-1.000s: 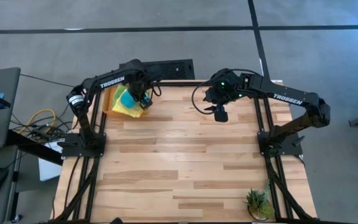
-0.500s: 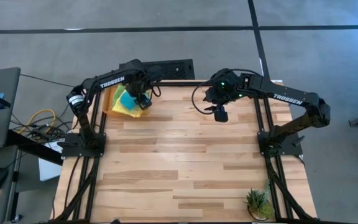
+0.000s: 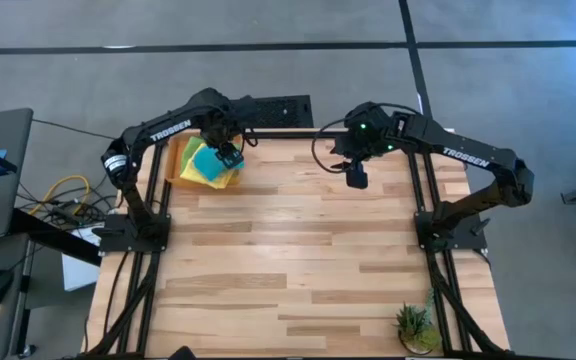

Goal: Fold microfiber towels
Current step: Stack the blue microfiber towel on top of the yellow microfiber towel, then return to Home Position

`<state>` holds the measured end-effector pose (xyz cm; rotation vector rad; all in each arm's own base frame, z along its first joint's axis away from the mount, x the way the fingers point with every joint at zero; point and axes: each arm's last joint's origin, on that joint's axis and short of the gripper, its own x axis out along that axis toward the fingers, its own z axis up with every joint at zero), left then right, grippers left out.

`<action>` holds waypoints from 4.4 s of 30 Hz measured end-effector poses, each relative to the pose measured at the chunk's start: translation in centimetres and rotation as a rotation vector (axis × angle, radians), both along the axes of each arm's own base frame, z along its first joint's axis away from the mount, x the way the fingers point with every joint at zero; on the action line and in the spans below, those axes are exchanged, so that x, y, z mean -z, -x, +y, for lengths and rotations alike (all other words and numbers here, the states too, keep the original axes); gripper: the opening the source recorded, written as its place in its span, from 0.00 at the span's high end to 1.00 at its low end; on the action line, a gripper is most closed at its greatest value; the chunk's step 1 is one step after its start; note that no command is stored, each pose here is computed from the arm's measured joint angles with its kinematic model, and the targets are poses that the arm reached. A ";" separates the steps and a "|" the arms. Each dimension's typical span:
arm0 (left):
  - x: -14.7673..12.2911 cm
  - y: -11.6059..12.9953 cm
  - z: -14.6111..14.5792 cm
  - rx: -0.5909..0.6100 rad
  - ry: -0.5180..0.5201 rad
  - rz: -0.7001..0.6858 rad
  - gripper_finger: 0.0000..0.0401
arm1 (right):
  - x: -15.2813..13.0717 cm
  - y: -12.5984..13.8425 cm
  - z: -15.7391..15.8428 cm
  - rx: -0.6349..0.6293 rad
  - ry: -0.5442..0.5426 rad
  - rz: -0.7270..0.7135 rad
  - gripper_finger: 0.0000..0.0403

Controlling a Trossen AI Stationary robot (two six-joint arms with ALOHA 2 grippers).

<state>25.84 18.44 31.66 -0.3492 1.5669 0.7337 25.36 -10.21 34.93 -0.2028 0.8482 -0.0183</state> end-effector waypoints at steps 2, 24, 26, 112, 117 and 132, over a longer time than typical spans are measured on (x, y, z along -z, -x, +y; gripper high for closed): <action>0.7 0.0 0.4 -0.007 -0.005 -0.011 0.58 | 0.0 0.1 -0.2 0.008 0.000 -0.002 0.45; 8.8 1.0 1.3 -0.080 -0.003 -0.003 0.58 | 0.0 0.1 -0.3 0.019 0.019 0.004 0.45; 6.8 1.1 1.3 -0.090 -0.040 -0.026 0.58 | -0.2 0.3 -0.2 0.020 0.023 -0.003 0.45; 14.5 17.0 -14.7 0.347 -0.500 -1.491 1.00 | 18.3 15.8 8.1 0.253 -0.225 -0.896 0.95; 14.6 17.1 -14.5 0.283 -0.575 -1.445 1.00 | 18.3 15.8 8.0 0.263 -0.220 -0.894 0.90; 14.5 17.1 -14.4 0.248 -0.598 -1.441 1.00 | 18.3 15.8 8.0 0.248 -0.189 -0.890 0.89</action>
